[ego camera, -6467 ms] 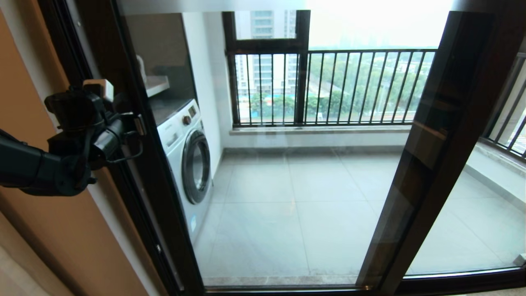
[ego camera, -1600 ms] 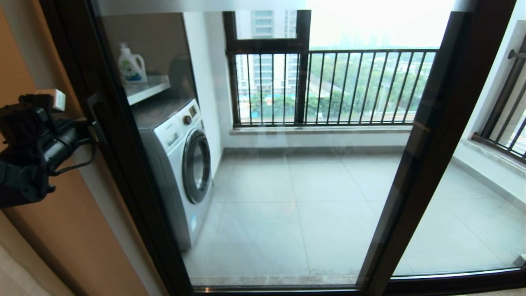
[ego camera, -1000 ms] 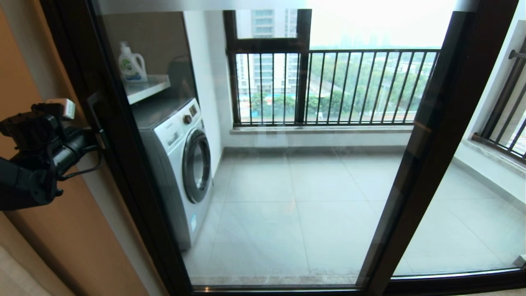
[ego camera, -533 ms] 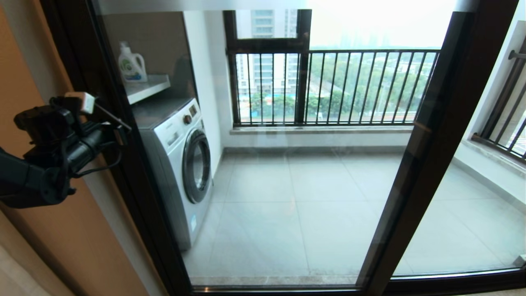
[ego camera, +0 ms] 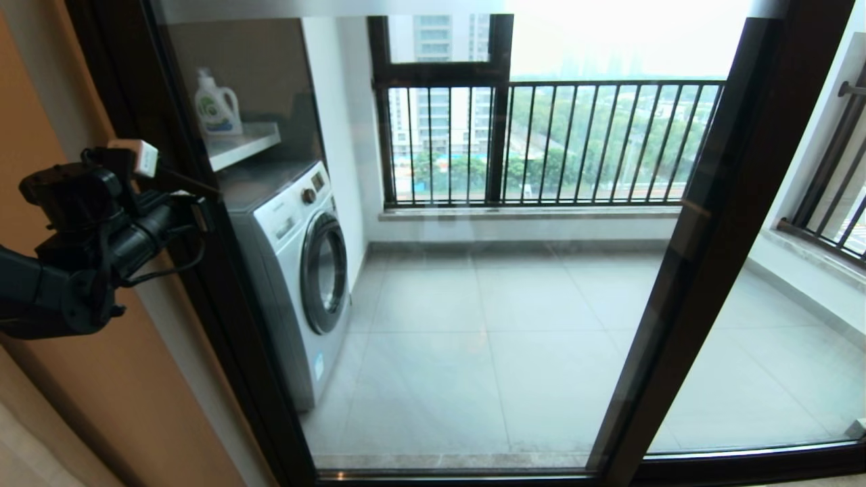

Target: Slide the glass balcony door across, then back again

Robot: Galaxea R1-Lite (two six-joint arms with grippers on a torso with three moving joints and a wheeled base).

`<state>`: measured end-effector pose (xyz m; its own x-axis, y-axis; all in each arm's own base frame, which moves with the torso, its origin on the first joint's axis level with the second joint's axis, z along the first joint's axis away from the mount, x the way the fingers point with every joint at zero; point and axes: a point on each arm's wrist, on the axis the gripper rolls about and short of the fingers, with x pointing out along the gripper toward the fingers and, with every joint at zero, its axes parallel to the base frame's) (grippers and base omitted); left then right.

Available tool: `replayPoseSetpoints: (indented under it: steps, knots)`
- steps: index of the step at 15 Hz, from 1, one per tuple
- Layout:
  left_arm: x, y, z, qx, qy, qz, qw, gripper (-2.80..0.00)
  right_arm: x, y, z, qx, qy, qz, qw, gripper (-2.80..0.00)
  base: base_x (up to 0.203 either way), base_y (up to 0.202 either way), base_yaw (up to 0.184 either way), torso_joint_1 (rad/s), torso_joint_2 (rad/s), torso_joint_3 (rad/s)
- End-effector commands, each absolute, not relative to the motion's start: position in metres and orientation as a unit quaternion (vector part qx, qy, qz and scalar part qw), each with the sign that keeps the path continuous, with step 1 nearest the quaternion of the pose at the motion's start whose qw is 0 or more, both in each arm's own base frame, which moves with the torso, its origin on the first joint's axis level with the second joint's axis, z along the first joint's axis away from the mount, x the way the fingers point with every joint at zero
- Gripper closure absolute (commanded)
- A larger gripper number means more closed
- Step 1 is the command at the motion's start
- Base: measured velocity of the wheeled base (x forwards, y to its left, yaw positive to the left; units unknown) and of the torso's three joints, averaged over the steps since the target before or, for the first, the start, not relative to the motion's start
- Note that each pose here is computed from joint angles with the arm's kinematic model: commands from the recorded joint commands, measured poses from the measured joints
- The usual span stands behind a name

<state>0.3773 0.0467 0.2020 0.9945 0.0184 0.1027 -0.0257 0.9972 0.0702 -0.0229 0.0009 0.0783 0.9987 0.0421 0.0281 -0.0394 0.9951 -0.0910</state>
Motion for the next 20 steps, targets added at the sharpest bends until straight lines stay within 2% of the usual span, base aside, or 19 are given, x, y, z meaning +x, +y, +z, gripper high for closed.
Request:
replayPoseSetpoints:
  steps: [1,7,10,13,20]
  knots:
    - [0.371,0.038,0.217,0.038,-0.072,0.001,0.997,0.00,-0.022,0.001,0.075,-0.045,-0.009,0.021,0.999,0.00,0.000,0.000,0.000,0.000,0.00,0.000]
    - [0.357,0.023,0.256,0.031,-0.116,-0.014,0.993,0.00,-0.022,0.001,0.075,-0.045,-0.009,0.021,0.999,0.00,0.000,0.000,0.000,0.000,0.00,0.000]
    - [0.328,0.021,0.250,0.011,-0.079,-0.021,0.997,0.00,-0.022,0.001,0.075,-0.045,-0.009,0.021,0.999,0.00,0.000,0.000,0.000,0.000,0.00,0.000]
    - [0.275,0.016,0.229,-0.005,-0.035,-0.039,0.999,0.00,-0.022,0.001,0.075,-0.045,-0.009,0.021,0.999,0.00,0.000,0.000,0.000,0.000,0.00,0.000]
    - [0.103,0.001,0.249,-0.057,-0.110,-0.143,0.982,0.00,-0.022,0.001,0.075,-0.045,-0.009,0.021,0.999,0.00,0.000,0.000,0.000,0.000,0.00,0.000]
